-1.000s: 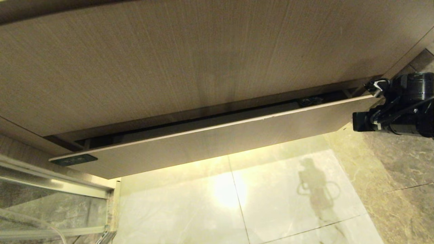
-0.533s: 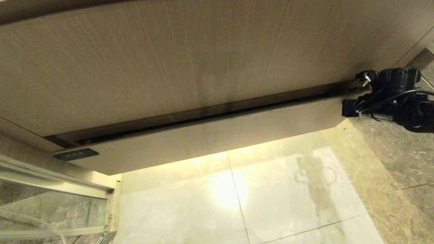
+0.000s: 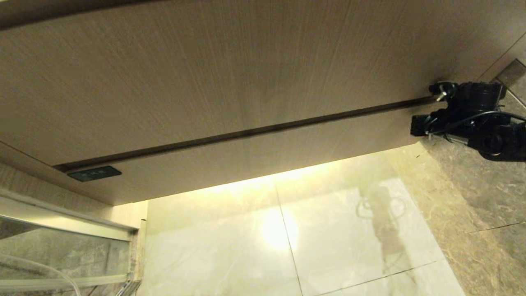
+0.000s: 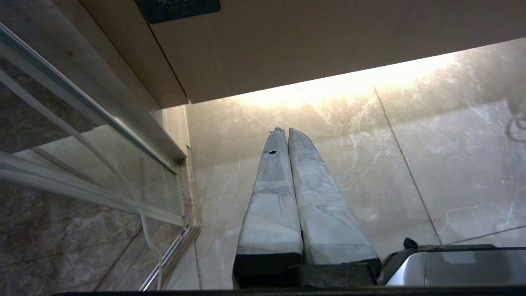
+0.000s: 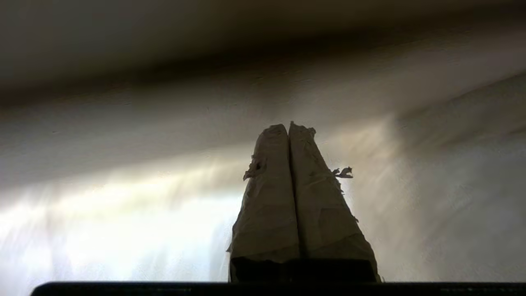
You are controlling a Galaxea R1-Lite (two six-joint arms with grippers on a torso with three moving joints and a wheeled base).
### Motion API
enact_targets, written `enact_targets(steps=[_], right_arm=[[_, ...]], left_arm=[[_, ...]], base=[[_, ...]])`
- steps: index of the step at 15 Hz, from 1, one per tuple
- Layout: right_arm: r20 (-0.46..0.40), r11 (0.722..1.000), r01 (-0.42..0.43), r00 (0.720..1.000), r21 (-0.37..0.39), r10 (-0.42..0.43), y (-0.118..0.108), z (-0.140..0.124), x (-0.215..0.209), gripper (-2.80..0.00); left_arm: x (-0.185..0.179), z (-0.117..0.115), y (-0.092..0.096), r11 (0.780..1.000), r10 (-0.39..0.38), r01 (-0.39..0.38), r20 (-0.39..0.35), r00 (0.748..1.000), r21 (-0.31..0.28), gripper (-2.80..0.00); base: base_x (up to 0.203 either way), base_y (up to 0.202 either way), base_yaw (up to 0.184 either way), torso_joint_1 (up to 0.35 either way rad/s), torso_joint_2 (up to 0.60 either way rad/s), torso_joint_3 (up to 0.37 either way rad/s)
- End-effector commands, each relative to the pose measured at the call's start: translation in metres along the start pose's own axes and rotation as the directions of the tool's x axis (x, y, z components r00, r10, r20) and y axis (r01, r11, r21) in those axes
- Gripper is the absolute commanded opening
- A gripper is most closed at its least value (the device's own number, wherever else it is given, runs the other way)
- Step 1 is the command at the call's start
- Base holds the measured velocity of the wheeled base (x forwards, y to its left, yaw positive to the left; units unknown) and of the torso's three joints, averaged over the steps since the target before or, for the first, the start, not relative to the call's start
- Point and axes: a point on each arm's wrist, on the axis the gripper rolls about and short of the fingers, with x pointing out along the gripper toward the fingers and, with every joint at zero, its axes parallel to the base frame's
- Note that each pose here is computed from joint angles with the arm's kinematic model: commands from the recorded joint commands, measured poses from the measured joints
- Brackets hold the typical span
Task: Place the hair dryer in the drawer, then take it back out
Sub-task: Close the drawer, then pull open the drawer
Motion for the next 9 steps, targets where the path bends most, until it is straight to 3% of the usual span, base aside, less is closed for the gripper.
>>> enact_targets(steps=[1, 5, 9], right_arm=[[-0.099, 1.0, -0.01, 0.995, -0.004, 0.01, -0.001, -0.002, -0.024, -2.8], [-0.318, 0.999, -0.045, 0.947, -0.005, 0.041, 0.003, -0.01, -0.097, -2.8], [-0.339, 0.999, -0.043, 0.94, -0.008, 0.037, 0.006, -0.016, -0.172, -2.8]], left_arm=[[0.0, 0.0, 0.0, 1.0, 0.0, 0.0, 0.0, 1.0, 0.0, -2.8], [0.0, 0.0, 0.0, 1.0, 0.001, -0.001, -0.001, 1.0, 0.0, -2.8], [0.0, 0.0, 0.0, 1.0, 0.001, -0.001, -0.001, 1.0, 0.0, -2.8]], base=[[0.0, 0.0, 0.0, 0.0, 0.0, 0.0], [0.0, 0.0, 0.0, 0.0, 0.0, 0.0], [0.0, 0.0, 0.0, 0.0, 0.0, 0.0]])
